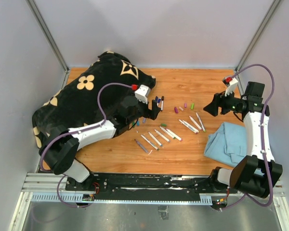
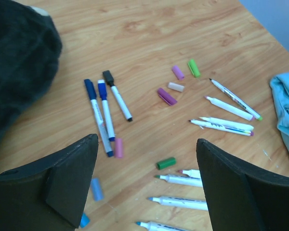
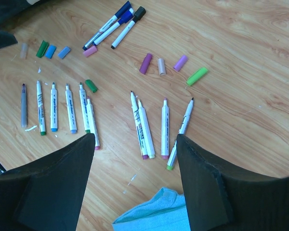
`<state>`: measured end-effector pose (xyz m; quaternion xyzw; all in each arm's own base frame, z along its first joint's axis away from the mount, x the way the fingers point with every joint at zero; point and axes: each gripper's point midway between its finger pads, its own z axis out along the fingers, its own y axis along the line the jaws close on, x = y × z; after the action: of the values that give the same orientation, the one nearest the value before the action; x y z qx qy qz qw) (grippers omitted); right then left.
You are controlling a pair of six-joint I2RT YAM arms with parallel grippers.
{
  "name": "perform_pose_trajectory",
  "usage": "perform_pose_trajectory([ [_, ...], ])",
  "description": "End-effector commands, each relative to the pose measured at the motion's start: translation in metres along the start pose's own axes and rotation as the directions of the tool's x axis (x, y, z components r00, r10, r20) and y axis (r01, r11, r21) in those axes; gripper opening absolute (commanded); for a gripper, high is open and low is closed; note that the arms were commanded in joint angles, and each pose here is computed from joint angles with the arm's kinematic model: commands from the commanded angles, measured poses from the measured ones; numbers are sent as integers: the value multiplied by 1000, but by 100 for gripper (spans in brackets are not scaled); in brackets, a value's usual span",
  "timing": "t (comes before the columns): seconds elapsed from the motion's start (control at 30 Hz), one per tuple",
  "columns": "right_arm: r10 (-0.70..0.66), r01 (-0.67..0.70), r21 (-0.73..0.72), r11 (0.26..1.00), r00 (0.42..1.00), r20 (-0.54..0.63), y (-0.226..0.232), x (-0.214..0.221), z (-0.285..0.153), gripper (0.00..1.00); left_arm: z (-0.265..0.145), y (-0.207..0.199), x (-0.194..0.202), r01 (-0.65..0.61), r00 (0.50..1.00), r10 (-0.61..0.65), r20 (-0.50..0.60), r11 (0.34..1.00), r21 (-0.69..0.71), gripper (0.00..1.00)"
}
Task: Open the pen caps
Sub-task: Place the pen cap at the center of the board.
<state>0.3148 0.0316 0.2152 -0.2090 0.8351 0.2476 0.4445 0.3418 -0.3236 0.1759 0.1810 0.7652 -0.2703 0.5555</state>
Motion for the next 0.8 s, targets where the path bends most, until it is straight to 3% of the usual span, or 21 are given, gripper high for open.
perform_pose_trajectory([
  [0.0, -1, 1, -57, 998, 1000, 0, 8, 6, 2, 69, -7, 8, -13, -8, 1000, 7, 18, 999, 49, 87],
  [0.27, -9, 8, -85, 996, 1000, -9, 13, 8, 7, 69, 4, 23, 7, 7, 997, -5, -81, 1000, 26, 88],
  [0.77, -13, 12, -107, 994, 1000, -12, 17, 8, 9, 69, 17, 33, 19, -17, 991, 16, -136, 1000, -7, 88],
])
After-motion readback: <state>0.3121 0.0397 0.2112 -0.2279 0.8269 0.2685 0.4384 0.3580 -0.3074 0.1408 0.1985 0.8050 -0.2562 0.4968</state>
